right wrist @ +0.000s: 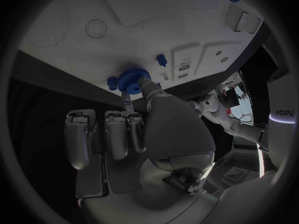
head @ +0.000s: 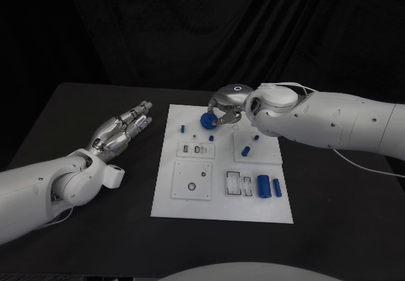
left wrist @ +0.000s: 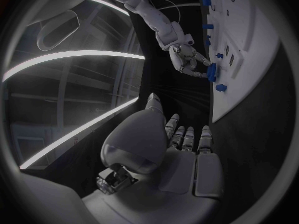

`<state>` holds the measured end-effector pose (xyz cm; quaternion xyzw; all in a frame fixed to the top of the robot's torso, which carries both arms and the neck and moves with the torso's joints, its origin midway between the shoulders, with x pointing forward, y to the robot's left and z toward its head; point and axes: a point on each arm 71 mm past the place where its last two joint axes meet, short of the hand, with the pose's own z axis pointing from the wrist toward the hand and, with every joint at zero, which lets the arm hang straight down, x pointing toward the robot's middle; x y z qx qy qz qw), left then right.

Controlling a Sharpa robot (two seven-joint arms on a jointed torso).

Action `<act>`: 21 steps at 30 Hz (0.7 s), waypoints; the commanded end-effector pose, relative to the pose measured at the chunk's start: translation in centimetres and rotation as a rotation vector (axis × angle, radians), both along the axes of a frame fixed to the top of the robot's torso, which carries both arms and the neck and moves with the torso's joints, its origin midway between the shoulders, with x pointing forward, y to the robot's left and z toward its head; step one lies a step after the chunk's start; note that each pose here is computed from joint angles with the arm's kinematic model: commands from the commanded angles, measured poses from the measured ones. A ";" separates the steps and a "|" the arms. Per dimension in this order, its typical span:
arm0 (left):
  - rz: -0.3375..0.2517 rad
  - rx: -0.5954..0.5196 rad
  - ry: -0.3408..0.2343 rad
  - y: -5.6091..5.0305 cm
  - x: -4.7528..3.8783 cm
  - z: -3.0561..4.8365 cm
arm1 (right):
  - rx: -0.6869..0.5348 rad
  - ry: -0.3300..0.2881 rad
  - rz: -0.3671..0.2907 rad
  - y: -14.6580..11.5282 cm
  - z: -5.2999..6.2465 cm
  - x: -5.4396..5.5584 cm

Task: Assemble the parts on the task board

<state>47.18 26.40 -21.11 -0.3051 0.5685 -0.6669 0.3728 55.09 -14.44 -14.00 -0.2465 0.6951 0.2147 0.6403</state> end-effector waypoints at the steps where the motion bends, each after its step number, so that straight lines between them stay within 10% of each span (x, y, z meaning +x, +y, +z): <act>1: -0.022 -0.120 -0.173 0.0 -0.35 1.52 | -0.032 0.028 -0.031 -0.1 -0.4 0.1; 21: -0.025 -0.120 -0.169 0.0 -0.32 1.49 | -0.031 0.027 -0.040 -0.2 -0.5 0.2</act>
